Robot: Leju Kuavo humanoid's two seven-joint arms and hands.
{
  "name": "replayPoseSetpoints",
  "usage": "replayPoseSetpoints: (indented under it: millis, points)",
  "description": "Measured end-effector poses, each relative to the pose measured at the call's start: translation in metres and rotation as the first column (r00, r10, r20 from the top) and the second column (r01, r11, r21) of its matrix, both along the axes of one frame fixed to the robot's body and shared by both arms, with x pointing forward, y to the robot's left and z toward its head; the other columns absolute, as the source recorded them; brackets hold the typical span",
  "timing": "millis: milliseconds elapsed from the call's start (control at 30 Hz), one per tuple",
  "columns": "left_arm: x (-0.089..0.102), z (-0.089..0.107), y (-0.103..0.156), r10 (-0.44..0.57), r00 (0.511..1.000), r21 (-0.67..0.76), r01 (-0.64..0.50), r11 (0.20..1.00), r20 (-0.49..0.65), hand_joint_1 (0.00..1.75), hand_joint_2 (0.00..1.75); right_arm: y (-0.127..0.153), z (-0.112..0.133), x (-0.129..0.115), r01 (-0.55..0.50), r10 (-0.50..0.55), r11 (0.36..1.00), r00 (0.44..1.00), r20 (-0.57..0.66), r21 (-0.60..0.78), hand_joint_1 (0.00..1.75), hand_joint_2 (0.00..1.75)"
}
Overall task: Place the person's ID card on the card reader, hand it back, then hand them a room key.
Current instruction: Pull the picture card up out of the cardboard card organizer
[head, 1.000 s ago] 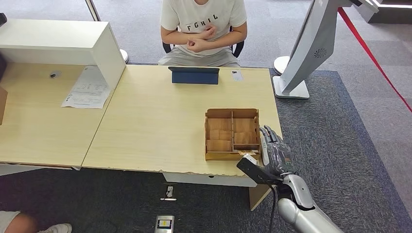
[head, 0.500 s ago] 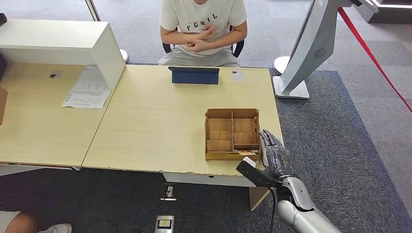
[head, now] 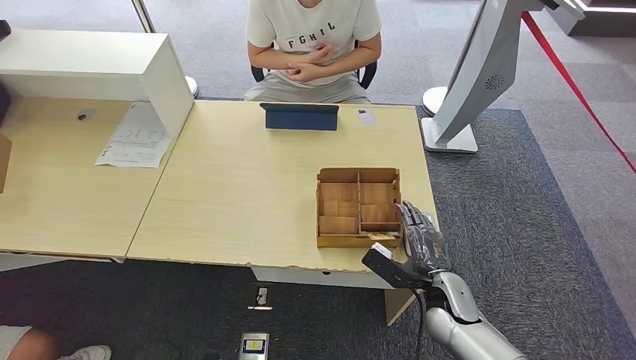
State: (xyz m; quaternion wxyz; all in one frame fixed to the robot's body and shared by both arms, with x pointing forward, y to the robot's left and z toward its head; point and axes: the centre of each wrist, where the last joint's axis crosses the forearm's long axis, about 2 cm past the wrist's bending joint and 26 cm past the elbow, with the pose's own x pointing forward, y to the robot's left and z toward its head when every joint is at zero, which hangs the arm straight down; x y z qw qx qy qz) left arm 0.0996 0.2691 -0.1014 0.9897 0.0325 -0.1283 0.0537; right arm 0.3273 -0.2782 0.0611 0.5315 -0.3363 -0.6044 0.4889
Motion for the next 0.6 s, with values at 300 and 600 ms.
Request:
replayPoseSetpoints:
  millis: [300,600]
  points:
    - [-0.0021,-0.0005,-0.0001,-0.002,1.0,-0.002,0.002,1.0,0.014,0.0,0.0,-0.0011,-0.0013,0.0003,0.009,-0.009,1.0,1.0,-0.008,-0.019,1.75,1.75]
    - [-0.0045,-0.001,-0.0002,-0.008,1.0,-0.007,0.008,1.0,0.02,0.0,0.0,-0.0051,-0.0013,-0.0007,0.029,-0.029,0.999,0.999,-0.017,-0.034,1.75,1.75]
